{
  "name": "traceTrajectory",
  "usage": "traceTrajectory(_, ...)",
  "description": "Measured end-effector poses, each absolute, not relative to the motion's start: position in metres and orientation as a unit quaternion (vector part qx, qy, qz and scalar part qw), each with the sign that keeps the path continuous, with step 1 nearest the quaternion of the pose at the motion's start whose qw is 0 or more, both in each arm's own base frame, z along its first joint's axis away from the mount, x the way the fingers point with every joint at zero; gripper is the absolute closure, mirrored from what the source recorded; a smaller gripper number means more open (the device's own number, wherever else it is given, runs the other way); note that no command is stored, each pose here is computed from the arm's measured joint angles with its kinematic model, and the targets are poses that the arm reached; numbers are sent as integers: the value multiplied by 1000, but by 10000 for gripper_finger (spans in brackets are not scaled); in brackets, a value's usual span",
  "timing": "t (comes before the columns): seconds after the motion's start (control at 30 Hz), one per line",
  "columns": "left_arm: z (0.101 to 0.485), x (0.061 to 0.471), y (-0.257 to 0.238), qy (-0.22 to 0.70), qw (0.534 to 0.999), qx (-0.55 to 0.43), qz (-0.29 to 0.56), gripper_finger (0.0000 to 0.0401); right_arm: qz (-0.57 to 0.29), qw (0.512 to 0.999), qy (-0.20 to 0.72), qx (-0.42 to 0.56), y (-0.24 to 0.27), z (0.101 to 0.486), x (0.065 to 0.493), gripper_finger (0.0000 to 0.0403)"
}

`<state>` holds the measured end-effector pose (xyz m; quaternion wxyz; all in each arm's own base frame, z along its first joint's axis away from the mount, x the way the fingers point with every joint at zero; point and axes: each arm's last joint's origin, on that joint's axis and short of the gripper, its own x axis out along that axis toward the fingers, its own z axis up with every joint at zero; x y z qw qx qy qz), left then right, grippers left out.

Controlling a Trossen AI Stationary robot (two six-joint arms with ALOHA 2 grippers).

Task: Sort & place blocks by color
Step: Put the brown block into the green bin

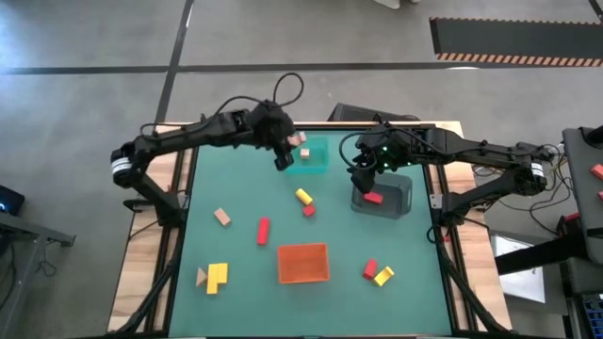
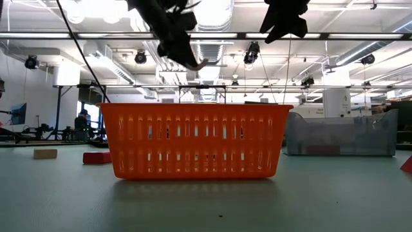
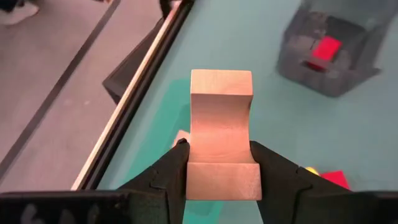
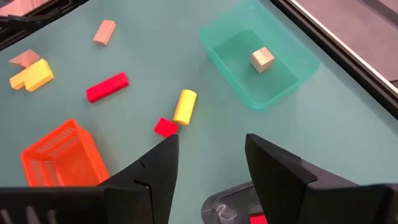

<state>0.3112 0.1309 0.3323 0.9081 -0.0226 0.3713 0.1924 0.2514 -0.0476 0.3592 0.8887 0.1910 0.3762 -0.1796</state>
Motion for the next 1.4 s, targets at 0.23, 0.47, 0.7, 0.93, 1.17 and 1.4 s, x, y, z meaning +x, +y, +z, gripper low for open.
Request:
traceTrajectory(0.23,298,323,152,417,886,-60,194,270,-183,887,375,198,-48,359,251,227)
traceTrajectory(0.47,258,337,170,461,861,-101,188,270,-183,887,375,199,-48,359,251,227)
traceTrajectory(0.7,241,337,184,521,820,-145,189,270,-183,887,375,199,-48,359,251,227)
traceTrajectory(0.93,265,337,191,520,812,-175,198,270,-185,886,375,203,-48,359,251,227)
traceTrajectory(1.17,296,344,197,471,838,-176,210,270,-185,886,375,203,-48,359,251,227)
traceTrajectory(1.4,293,361,206,466,841,-176,210,277,-185,886,375,202,-48,359,251,227)
